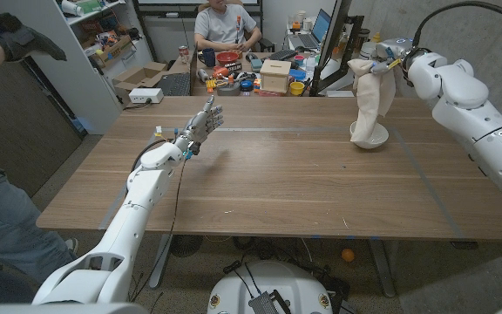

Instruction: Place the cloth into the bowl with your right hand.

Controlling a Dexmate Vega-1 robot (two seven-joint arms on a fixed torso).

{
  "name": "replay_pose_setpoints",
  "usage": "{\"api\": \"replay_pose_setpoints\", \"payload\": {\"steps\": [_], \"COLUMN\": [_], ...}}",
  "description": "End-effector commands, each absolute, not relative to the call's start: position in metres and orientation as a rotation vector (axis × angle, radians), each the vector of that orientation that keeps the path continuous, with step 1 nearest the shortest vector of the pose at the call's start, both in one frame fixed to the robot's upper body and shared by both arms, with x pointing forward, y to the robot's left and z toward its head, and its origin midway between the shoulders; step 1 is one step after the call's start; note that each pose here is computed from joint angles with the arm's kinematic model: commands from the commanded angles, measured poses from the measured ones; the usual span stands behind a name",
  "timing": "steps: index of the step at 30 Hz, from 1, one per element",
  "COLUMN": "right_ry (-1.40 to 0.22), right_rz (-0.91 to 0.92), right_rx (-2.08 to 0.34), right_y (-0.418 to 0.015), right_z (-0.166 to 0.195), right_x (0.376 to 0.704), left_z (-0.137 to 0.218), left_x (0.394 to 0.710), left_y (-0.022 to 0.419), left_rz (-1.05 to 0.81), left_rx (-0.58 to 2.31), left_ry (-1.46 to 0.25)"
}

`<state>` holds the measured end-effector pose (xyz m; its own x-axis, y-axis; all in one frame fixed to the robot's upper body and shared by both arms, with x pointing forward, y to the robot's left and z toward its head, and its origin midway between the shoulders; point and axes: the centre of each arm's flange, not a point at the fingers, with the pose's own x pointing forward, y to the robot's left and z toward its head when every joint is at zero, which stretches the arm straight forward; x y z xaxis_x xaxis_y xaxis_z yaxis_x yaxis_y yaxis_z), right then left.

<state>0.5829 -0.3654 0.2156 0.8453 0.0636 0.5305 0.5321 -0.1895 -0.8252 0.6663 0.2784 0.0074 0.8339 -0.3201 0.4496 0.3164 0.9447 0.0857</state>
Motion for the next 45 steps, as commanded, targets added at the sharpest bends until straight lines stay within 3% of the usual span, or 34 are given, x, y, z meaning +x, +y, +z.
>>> {"api": "replay_pose_setpoints", "payload": {"steps": [1, 27, 45], "right_ry": [-0.386, -0.318, -0.264], "right_rz": [-0.445, -0.295, -0.166], "right_rx": [-1.639, -1.631, -1.647], "right_y": [-0.394, -0.385, -0.369], "right_z": [0.171, 0.121, 0.094], "right_x": [0.588, 0.596, 0.624], "left_z": [0.009, 0.010, 0.013], "left_x": [0.673, 0.677, 0.678], "left_y": [0.274, 0.272, 0.273], "left_rz": [-0.344, -0.344, -0.355], "left_rx": [0.012, 0.007, 0.011], "left_ry": [-0.470, -0.474, -0.476]}}
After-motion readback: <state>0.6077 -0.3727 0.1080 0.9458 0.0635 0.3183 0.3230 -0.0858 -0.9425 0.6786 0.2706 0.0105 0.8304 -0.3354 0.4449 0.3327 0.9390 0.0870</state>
